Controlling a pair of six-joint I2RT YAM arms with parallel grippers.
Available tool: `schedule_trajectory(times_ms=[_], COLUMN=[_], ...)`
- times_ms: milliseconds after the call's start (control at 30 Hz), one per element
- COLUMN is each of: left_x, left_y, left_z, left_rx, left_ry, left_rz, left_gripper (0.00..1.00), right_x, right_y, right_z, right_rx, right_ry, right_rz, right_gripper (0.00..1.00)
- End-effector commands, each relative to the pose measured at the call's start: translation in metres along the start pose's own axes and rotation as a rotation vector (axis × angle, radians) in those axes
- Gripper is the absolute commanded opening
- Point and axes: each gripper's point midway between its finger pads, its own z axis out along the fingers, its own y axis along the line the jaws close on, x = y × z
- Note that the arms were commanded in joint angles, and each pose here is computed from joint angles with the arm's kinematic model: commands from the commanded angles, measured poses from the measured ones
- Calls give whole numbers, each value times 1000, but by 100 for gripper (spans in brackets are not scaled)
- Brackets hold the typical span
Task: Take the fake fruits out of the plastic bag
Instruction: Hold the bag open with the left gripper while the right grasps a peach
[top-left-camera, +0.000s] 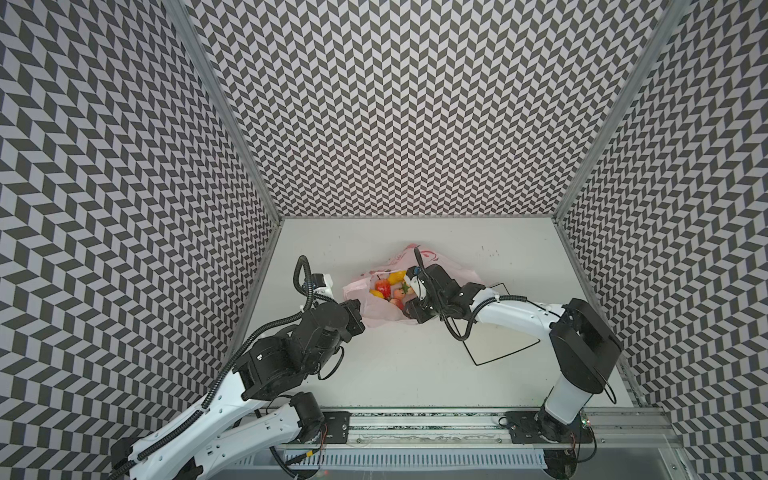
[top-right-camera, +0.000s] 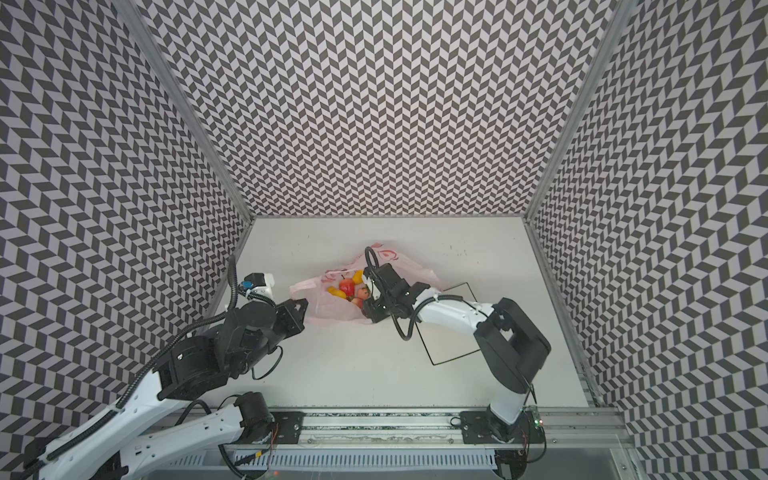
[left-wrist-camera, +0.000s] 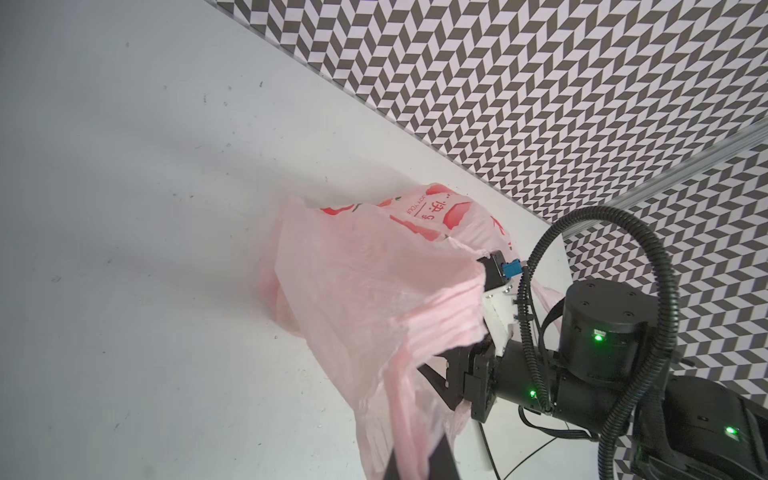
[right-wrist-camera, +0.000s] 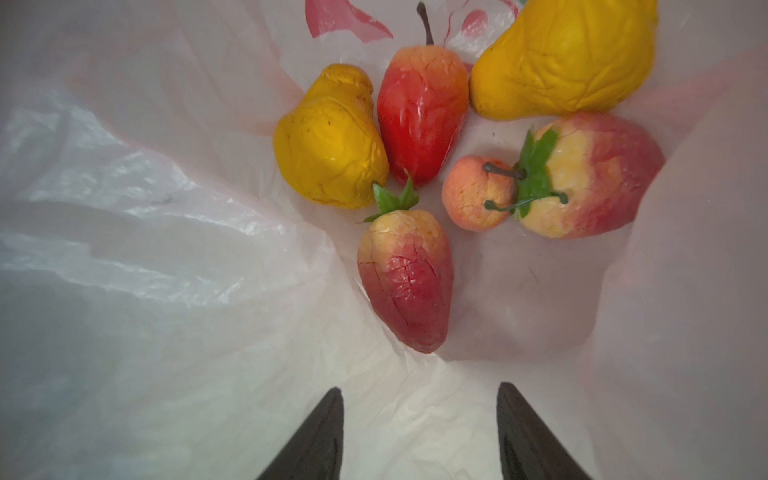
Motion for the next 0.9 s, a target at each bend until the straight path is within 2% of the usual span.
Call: schedule_trajectory(times_ms=[0,133,233,433,533,733,867], left_x=[2,15,19,18,17,18,20], left_y=[16,24,26,24,31,38,41], left_z=[0,3,4,4,2,-4,-9], left_rx=[-57,-68,-67,-66,-110,-152,-165], left_ry=[-11,33,47,48,52,80,108], left_rz=[57,75,78,110,105,94,107], left_gripper=[0,0,0,0,0,0,0], right_x=[-45,-86,-97,-107,-110,-97,-73], right_y=[22,40,47,52,53,30,13], right_z=[-17,-45,-39,2,21,59,59], right_rx=[-57,-131,-170,-185,-178,-32,84], right_ry=[-121,-303,-334,-272,-266,-169,-81], right_rz=[18,26,38,73,74,72,35], right_gripper=[60,61,59,58,58,61,65])
